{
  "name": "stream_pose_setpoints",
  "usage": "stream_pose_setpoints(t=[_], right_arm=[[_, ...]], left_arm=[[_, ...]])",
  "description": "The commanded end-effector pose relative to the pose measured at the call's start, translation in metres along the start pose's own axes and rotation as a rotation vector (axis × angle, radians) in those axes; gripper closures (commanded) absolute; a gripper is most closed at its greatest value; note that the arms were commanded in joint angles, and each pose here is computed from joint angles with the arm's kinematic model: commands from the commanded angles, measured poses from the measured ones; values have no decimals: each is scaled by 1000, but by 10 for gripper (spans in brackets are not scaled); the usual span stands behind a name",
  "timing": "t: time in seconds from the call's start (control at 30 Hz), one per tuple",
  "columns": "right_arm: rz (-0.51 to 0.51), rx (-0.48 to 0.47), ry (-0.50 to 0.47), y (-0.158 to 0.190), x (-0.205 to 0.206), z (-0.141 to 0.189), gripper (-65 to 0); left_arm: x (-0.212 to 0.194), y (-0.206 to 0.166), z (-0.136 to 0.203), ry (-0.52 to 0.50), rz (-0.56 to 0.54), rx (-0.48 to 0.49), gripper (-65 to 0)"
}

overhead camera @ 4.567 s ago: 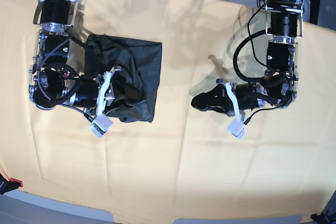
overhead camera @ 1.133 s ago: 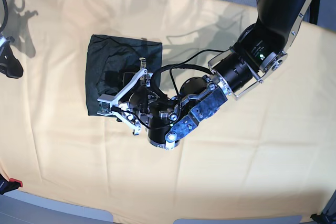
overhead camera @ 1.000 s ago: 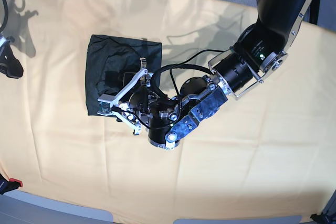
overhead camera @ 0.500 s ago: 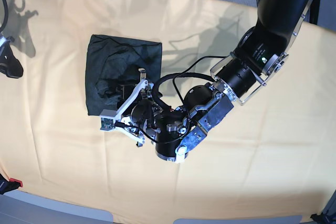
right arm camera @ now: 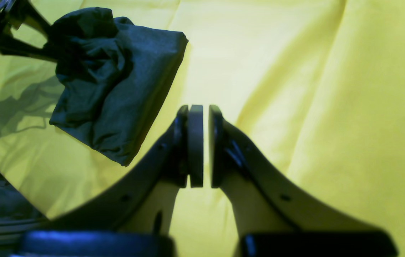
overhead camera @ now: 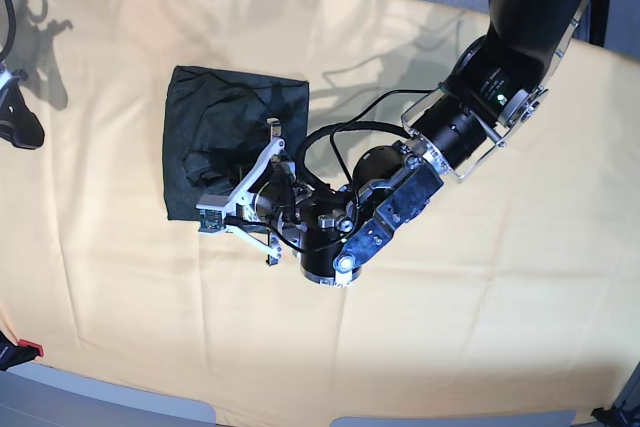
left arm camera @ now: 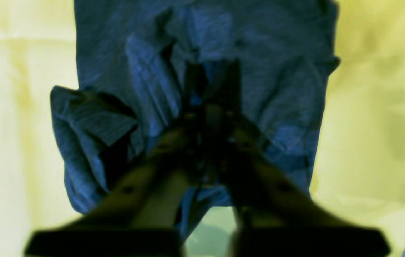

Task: Fold the T-shirt properly
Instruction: 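Reach the left gripper to the folded bundle and grasp its edge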

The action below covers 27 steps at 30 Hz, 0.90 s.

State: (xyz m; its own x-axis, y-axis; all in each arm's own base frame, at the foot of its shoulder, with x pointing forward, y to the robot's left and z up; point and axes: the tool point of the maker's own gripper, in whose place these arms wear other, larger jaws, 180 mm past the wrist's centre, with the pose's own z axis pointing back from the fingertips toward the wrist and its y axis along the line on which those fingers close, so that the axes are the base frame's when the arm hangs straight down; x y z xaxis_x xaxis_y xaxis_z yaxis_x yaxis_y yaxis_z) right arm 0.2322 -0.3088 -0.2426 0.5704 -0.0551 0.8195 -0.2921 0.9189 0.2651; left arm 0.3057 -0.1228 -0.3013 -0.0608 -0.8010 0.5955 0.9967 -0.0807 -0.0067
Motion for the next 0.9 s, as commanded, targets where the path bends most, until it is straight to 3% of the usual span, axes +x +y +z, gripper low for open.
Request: stream_pose_setpoints(t=[0.0, 0.37, 0.67, 0.87], right_arm=[[37, 5, -45, 2, 17, 5, -60], [37, 5, -44, 2, 17, 5, -60], [37, 5, -44, 2, 17, 5, -60], [37, 5, -44, 2, 17, 5, -60]], left_arm=[[18, 7, 11, -45, -31, 19, 0], [25, 9, 27, -56, -24, 5, 0], [37, 9, 87, -331, 136, -120, 0], [19, 5, 114, -419, 241, -179, 0]])
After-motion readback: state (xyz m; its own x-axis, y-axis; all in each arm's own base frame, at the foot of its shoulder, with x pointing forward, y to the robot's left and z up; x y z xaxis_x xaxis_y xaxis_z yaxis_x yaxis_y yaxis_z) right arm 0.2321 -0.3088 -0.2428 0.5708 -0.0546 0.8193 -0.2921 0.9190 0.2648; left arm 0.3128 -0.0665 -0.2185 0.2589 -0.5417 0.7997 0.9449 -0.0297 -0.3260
